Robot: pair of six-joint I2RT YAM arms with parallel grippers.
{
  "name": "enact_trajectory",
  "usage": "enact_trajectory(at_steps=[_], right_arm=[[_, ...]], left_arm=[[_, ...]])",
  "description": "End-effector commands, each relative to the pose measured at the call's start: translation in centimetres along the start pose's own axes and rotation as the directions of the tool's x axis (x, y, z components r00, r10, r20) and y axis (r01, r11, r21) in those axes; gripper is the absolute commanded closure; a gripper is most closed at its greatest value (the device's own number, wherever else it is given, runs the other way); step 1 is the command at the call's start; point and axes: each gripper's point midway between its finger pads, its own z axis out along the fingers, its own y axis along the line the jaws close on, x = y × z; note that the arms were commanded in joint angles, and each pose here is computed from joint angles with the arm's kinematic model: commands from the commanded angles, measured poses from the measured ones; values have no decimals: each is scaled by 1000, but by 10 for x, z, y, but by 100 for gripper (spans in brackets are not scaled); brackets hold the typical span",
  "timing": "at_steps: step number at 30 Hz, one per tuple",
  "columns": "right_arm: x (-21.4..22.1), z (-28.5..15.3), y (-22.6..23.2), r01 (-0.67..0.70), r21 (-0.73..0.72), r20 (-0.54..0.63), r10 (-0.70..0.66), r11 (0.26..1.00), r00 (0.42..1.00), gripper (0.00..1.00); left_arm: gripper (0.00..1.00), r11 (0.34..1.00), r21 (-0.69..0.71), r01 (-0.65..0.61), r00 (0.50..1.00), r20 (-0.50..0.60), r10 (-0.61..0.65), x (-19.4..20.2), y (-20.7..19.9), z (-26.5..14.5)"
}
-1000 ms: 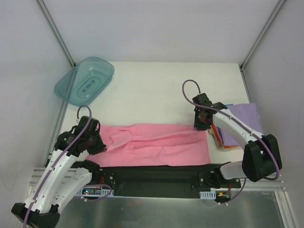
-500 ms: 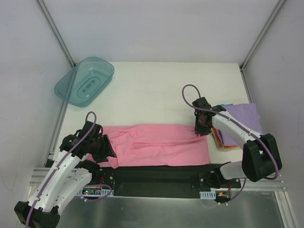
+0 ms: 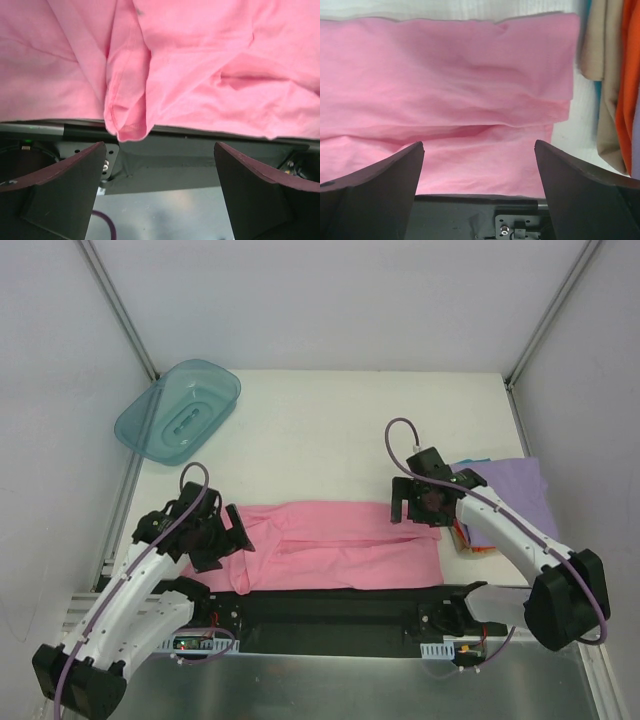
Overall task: Fold and stack the t-shirts
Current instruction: Fold the other side of the tshirt into a rectangle
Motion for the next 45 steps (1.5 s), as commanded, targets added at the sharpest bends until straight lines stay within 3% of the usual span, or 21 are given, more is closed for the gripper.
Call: enact_trajectory(at_steps=[1,4,7,8,15,26,28,31,45], right_arm=[[-12,-22,20,59,-125,92,-47,990,995,3],[-14,-28,20,67,-135,123,-50,989,991,3],[-12,-28,17,69,-124,124,-53,990,991,3],[-11,-27,15,73,-119,120,-59,990,991,3],[-7,-22,10,68,-95,109,-57,993,992,3],[-4,-19,1,63,-50,102,-58,997,993,3],[-4,-19,1,65,-48,100,-60,997,993,3],[-3,-19,0,64,-48,100,-59,997,993,3],[0,-20,0,64,-53,96,-59,997,994,3]], left_arm=[[13,995,-73,65,989,137,-55,-44,-8,15],[17,973,-196,120,972,223,-75,-72,3,26],[29,955,-264,137,964,256,-68,-88,6,35],[35,955,-266,132,966,252,-63,-90,5,38],[47,946,-306,109,987,146,-67,-91,-1,78],[73,939,-321,126,988,122,-91,-89,3,94],[80,939,-320,124,990,99,-97,-85,3,96],[100,945,-304,123,992,71,-106,-80,0,97],[100,996,-17,86,996,10,-86,-46,-40,67]])
